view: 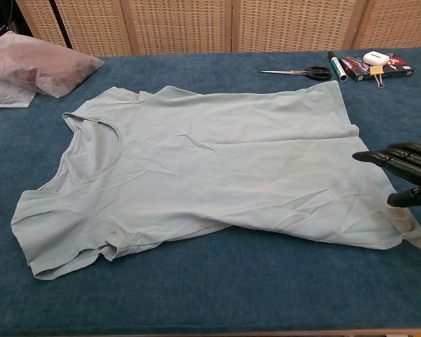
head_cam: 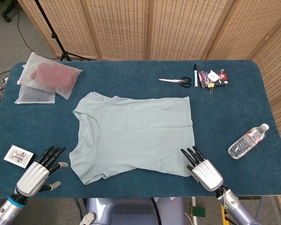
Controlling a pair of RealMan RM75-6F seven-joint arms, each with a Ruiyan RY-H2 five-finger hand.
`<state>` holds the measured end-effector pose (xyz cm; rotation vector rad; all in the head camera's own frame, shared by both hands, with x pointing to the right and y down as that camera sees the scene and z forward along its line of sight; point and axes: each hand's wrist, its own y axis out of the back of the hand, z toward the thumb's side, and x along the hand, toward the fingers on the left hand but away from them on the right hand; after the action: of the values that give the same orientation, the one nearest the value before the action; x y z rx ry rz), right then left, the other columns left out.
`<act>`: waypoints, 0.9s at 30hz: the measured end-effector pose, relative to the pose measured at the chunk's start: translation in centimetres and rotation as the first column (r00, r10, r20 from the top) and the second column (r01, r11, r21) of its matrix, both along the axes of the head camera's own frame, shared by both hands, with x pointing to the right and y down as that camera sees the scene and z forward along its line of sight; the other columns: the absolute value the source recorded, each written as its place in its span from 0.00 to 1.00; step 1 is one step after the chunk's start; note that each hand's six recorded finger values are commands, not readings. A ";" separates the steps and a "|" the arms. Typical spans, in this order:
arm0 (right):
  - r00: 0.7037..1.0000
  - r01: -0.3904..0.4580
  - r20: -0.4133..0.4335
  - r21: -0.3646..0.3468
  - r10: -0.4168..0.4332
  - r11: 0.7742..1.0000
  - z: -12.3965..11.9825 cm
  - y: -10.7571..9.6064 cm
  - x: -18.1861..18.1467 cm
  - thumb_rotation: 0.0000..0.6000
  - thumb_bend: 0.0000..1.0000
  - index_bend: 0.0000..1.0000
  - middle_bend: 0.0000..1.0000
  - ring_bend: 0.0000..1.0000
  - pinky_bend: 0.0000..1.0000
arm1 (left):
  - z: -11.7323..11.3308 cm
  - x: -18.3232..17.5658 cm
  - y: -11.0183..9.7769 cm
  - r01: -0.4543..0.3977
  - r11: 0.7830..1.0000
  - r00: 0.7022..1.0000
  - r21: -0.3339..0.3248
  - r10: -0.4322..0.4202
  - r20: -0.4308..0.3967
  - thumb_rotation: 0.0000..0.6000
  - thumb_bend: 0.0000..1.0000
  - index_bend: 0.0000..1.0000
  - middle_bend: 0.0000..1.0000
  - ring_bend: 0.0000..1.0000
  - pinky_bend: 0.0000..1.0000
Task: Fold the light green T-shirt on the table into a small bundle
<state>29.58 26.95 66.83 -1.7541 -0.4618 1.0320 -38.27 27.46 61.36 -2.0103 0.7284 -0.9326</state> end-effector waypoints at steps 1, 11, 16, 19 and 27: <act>1.000 0.000 -0.001 0.000 0.000 1.000 0.0 0.0 0.0 1.00 0.41 0.61 0.00 0.00 0.03 | 0.2 0.4 0.1 -0.024 1.000 1.000 -0.001 0.024 -0.009 1.00 0.04 0.43 0.00 0.00 0.00; 1.000 -0.008 -0.008 0.000 0.008 1.000 0.1 -0.1 0.2 1.00 0.44 0.61 0.00 0.00 0.03 | 2.2 1.4 0.0 -0.119 0.992 0.992 0.040 0.120 -0.029 1.00 0.06 0.50 0.00 0.00 0.00; 1.000 -0.007 -0.013 0.000 0.007 1.000 0.2 -0.1 0.2 1.00 0.44 0.61 0.00 0.00 0.03 | 3.3 1.1 -0.1 -0.130 0.990 0.991 0.062 0.132 -0.033 1.00 0.08 0.50 0.00 0.00 0.00; 1.000 -0.007 -0.017 0.000 0.007 1.000 0.3 -0.1 0.2 1.00 0.44 0.61 0.00 0.00 0.03 | 3.9 1.1 -0.1 -0.136 0.988 0.990 0.073 0.139 -0.036 1.00 0.09 0.50 0.00 0.00 0.00; 1.000 -0.010 -0.023 0.000 0.010 1.000 0.4 -0.2 0.3 1.00 0.44 0.61 0.00 0.00 0.03 | 5.3 1.8 -0.2 -0.155 0.983 0.986 0.099 0.160 -0.050 1.00 0.12 0.50 0.00 0.00 0.00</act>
<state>29.91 26.78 67.26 -1.7398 -0.4565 1.0586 -36.45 27.28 66.67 -1.9862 0.6226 -0.7374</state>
